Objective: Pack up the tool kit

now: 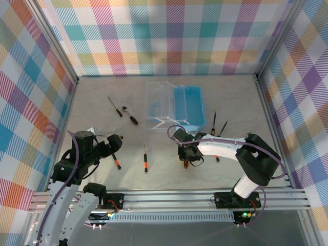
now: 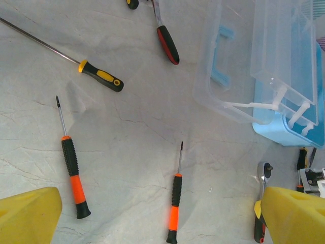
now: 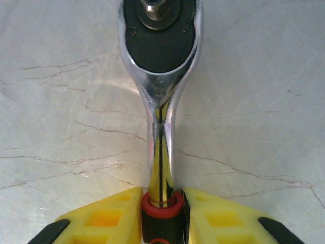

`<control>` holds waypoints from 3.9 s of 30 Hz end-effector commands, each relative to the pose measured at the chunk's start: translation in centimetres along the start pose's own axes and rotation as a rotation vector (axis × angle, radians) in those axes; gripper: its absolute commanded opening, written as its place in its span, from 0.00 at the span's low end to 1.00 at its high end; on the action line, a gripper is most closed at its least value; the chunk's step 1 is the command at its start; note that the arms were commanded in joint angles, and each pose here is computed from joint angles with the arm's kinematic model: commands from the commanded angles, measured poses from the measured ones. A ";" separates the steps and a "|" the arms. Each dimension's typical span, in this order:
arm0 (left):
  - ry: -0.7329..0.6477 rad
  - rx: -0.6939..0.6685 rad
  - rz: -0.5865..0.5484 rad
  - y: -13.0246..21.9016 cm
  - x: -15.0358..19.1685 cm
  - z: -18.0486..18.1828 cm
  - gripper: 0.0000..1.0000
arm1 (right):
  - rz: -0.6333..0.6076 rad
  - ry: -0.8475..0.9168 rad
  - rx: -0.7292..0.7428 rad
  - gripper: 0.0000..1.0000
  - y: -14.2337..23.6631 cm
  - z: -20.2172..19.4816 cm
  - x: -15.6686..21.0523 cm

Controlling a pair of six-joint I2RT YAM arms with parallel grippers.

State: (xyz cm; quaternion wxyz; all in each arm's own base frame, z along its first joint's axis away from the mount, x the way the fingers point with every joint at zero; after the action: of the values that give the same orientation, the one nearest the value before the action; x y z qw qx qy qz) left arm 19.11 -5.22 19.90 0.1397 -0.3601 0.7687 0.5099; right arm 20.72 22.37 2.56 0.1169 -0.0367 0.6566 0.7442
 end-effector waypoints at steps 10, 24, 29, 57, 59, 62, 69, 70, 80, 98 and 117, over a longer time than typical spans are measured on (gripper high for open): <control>-0.010 0.009 -0.037 0.3 -0.6 -0.1 1.00 | 0.122 0.074 0.091 0.49 -1.4 -2.3 2.6; -0.008 0.029 -0.016 0.1 -0.4 -0.5 1.00 | 0.117 0.087 0.069 0.13 -1.1 -2.0 2.5; -0.016 0.017 -0.014 0.1 -0.5 -0.4 1.00 | 0.064 0.111 0.046 0.12 1.0 -1.1 1.1; -0.032 0.034 -0.005 0.1 -0.4 -0.7 1.00 | -0.097 0.123 -0.004 0.10 6.8 -1.4 -2.8; -0.031 0.038 -0.002 0.1 -0.3 -0.8 1.00 | -0.111 0.123 -0.010 0.10 7.4 -1.4 -3.5; -0.033 0.041 0.007 0.0 -0.2 -0.8 1.00 | -0.129 0.123 -0.017 0.09 8.3 -1.4 -4.8; -0.033 0.078 0.036 -0.2 -0.1 -1.6 1.00 | -0.159 0.104 -0.042 0.09 9.9 -1.7 -9.6; -0.017 0.086 0.041 -0.4 0.0 -1.7 1.00 | -0.174 0.091 -0.043 0.10 10.1 -1.7 -10.8; 0.088 0.195 0.082 -2.5 1.2 -2.9 1.00 | -0.184 0.048 -0.095 0.10 8.1 -0.3 -20.7; 0.093 0.182 0.051 -1.9 1.4 -2.2 1.00 | -0.041 0.026 -0.112 0.11 0.1 0.4 -27.4; 0.065 0.217 0.100 -1.8 -0.2 -4.3 1.00 | 0.019 -0.012 -0.192 0.30 -0.8 0.0 -27.9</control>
State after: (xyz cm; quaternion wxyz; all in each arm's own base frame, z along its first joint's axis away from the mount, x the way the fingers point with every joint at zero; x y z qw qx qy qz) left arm 21.24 -9.15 18.82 0.1032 -0.3228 0.8369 0.4298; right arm 47.69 18.46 6.35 0.1116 -0.0320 0.5956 0.7948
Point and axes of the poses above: each hand's point on the last joint's axis, 136 mm out from that joint toward the fingers, its own y axis back along the fingers, its own z axis along the line the jaws close on, x = y × z, the point moved 1 cm from there along y, back along the fingers, and after that the axes turned 6 degrees about -y, right-handed, at the moved point
